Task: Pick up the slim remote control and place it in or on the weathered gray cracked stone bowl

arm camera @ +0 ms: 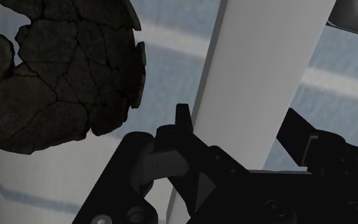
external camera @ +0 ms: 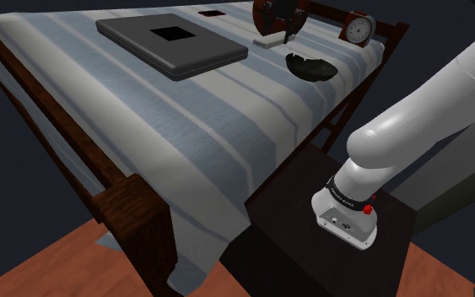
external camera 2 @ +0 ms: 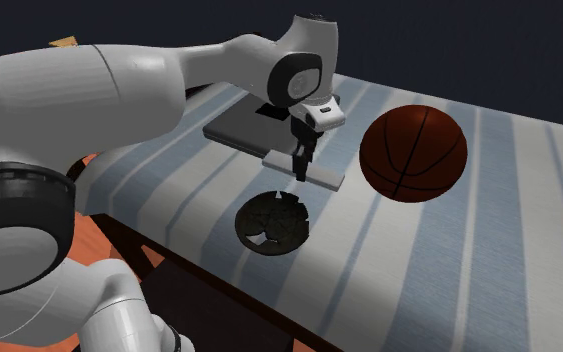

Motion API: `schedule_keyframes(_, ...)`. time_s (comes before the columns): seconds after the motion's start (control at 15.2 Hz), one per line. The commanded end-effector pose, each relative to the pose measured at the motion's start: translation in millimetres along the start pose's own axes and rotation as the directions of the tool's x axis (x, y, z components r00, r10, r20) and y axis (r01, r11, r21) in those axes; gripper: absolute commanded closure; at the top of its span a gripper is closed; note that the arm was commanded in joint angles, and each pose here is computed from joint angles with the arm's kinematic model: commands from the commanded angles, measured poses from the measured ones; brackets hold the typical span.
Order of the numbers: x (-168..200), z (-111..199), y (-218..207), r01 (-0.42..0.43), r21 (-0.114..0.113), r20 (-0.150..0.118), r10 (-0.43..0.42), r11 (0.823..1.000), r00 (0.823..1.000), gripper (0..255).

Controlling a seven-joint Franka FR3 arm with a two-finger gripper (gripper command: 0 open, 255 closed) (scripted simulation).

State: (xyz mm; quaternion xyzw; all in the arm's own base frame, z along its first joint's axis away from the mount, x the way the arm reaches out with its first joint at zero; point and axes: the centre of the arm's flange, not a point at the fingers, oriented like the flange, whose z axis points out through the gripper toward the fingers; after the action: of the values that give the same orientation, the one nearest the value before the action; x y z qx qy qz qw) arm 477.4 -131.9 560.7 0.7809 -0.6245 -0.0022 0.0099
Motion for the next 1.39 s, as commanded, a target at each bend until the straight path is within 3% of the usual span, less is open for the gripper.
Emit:
schedule_keyframes(0.0, 1, -11, 0, 0.0, 0.0, 0.0, 0.0, 1.0, 1.0, 255)
schedule_keyframes(0.59, 1, -54, 1, 0.0, 0.0, 0.0, 0.0, 1.0, 1.0, 255)
schedule_keyframes(1.32, -22, -57, 151, 0.0, 0.0, 0.0, 0.0, 1.0, 1.0, 255)
